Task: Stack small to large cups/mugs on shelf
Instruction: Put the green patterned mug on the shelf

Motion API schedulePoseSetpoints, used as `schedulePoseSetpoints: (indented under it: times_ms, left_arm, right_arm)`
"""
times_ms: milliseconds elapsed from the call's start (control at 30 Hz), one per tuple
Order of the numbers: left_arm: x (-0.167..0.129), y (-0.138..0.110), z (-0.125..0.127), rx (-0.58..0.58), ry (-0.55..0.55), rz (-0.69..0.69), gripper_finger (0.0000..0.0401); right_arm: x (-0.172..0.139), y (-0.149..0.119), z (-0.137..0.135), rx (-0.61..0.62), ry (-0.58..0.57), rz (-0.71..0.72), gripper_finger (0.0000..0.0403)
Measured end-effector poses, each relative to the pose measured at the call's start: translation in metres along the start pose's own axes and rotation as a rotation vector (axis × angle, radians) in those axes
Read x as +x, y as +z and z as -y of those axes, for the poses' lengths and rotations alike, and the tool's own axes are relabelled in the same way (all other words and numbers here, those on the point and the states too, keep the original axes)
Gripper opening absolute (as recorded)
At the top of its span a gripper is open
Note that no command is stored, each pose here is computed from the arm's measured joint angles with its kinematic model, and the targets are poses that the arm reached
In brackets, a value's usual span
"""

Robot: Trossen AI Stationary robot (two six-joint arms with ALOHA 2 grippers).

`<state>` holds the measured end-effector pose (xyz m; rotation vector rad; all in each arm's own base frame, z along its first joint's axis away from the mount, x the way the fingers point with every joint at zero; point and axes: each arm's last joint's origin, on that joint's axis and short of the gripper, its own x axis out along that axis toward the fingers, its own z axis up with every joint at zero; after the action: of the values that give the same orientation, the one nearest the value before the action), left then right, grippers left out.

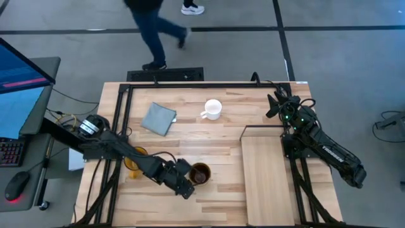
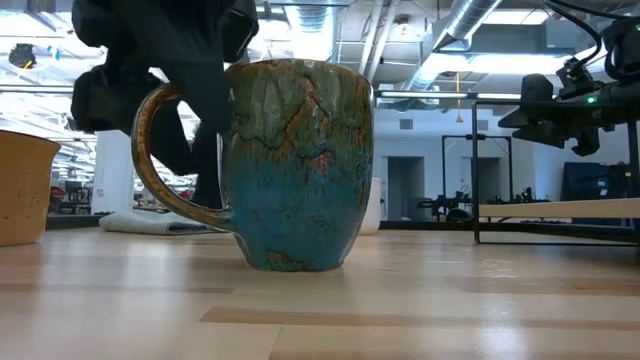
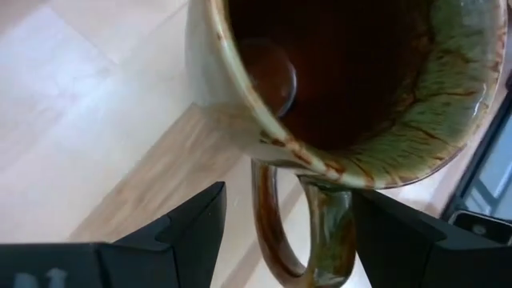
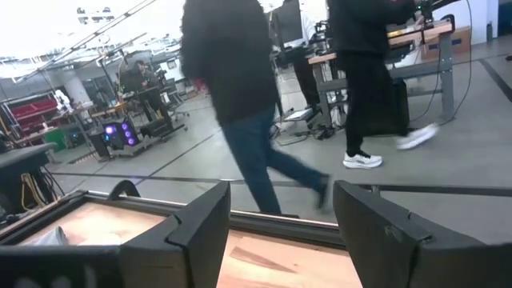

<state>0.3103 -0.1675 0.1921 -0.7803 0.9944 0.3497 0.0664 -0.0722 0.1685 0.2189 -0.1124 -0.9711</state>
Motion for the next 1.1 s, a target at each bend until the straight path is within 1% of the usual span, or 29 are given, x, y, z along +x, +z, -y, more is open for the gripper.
schedulePoseSetpoints:
  times_ms: [267, 500, 733, 867, 1100]
  left_arm:
    - [0.0004, 0.0032, -0.0010, -0.010, 0.011, 0.034, 0.0237]
    - [0.0003, 0.0036, -0.0010, -0.025, 0.010, 0.037, 0.0237]
    - [0.0005, 0.0045, -0.0013, -0.085, 0.010, 0.038, 0.0237]
    - [0.0003, 0.0044, -0.0017, -0.073, 0.015, 0.038, 0.0237]
    - [-0.0011, 0.0041, -0.0034, -0.016, 0.047, 0.032, 0.0237]
  right_arm:
    - [0.0000, 0.0000, 0.0000, 0.000, 0.000, 0.000, 0.0244]
    - [0.0000, 0.0000, 0.0000, 0.000, 0.000, 0.000, 0.0244]
    - [0.0000, 0.0000, 0.0000, 0.000, 0.000, 0.000, 0.0244]
    - [0.0000, 0.0000, 0.0000, 0.000, 0.000, 0.000, 0.0244]
    - [0.0000, 0.0000, 0.0000, -0.001, 0.000, 0.000, 0.0244]
